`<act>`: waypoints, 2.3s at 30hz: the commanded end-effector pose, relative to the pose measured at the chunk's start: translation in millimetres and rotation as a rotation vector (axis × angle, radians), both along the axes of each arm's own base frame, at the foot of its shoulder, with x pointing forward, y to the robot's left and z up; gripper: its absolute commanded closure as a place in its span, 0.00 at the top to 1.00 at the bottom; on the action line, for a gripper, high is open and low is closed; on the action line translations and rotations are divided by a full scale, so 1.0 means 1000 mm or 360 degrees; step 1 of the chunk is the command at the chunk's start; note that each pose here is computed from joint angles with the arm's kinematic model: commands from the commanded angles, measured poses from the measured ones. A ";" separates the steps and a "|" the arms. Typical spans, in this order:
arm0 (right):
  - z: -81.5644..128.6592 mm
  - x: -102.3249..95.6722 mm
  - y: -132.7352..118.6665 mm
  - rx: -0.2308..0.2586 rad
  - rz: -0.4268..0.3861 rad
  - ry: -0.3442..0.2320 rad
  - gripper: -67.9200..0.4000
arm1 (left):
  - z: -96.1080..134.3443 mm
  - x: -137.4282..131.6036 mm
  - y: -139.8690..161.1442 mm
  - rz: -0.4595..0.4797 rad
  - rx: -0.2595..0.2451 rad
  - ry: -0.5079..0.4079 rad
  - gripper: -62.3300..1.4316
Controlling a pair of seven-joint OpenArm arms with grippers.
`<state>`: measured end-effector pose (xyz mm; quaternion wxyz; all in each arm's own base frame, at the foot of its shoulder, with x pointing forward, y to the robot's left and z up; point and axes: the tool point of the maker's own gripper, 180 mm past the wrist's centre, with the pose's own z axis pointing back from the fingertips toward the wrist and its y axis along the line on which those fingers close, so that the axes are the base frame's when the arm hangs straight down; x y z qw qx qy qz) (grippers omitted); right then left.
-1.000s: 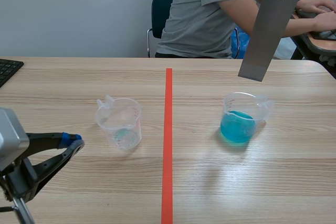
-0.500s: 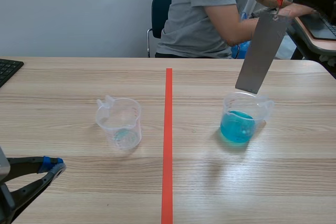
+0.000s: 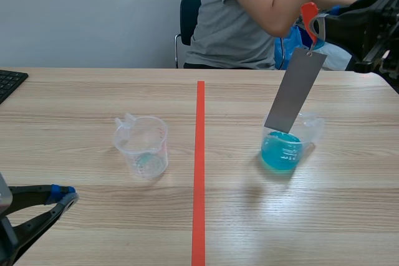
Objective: Do the redox reaction experiment.
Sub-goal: 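Lower the plate into the blue solution, then hold the plate still in the solution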
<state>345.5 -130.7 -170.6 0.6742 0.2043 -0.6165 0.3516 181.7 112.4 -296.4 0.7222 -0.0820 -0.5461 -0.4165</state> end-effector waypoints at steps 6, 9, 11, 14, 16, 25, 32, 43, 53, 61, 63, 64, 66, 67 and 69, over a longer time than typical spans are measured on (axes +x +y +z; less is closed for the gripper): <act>-0.010 0.005 -0.002 0.0004 -0.0010 -0.0016 0.01 | 0.008 0.003 -0.003 0.0004 -0.0037 -0.0040 0.05; -0.002 0.005 -0.002 0.0050 -0.0002 -0.0066 0.01 | 0.008 0.003 -0.003 0.0004 -0.0037 -0.0040 0.05; 0.007 0.007 -0.001 0.0073 0.0004 -0.0108 0.01 | 0.008 0.003 -0.003 0.0004 -0.0037 -0.0041 0.05; 0.014 0.009 -0.001 0.0079 0.0008 -0.0141 0.01 | 0.008 0.003 -0.003 0.0004 -0.0037 -0.0041 0.05; 0.017 0.010 -0.001 0.0082 0.0009 -0.0160 0.01 | 0.008 0.003 -0.003 0.0004 -0.0038 -0.0042 0.05; 0.025 0.011 -0.003 0.0069 0.0017 -0.0198 0.01 | 0.008 0.003 -0.003 0.0004 -0.0038 -0.0042 0.05; 0.029 0.011 -0.008 0.0056 0.0017 -0.0205 0.01 | 0.008 0.003 -0.003 0.0004 -0.0038 -0.0042 0.05; 0.027 0.010 -0.010 0.0038 0.0016 -0.0194 0.01 | 0.008 0.003 -0.003 0.0004 -0.0038 -0.0042 0.05; 0.016 0.007 -0.010 0.0023 0.0014 -0.0148 0.01 | 0.008 0.003 -0.003 0.0004 -0.0038 -0.0042 0.05; 0.009 0.006 -0.008 0.0003 0.0010 -0.0129 0.01 | 0.008 0.003 -0.003 0.0004 -0.0038 -0.0042 0.05; 0.007 0.006 -0.008 0.0008 0.0007 -0.0124 0.01 | 0.008 0.003 -0.003 0.0004 -0.0038 -0.0042 0.05; 0.005 0.007 -0.008 0.0002 0.0004 -0.0121 0.01 | 0.008 0.003 -0.003 0.0004 -0.0038 -0.0042 0.05; -0.001 0.007 -0.007 -0.0018 -0.0003 -0.0110 0.01 | 0.008 0.003 -0.003 0.0004 -0.0039 -0.0043 0.05; -0.005 0.008 -0.006 -0.0028 -0.0004 -0.0099 0.01 | 0.008 0.003 -0.003 0.0004 -0.0038 -0.0042 0.05; -0.014 0.007 -0.004 -0.0037 0.0001 -0.0071 0.01 | 0.008 0.003 -0.003 0.0004 -0.0038 -0.0042 0.05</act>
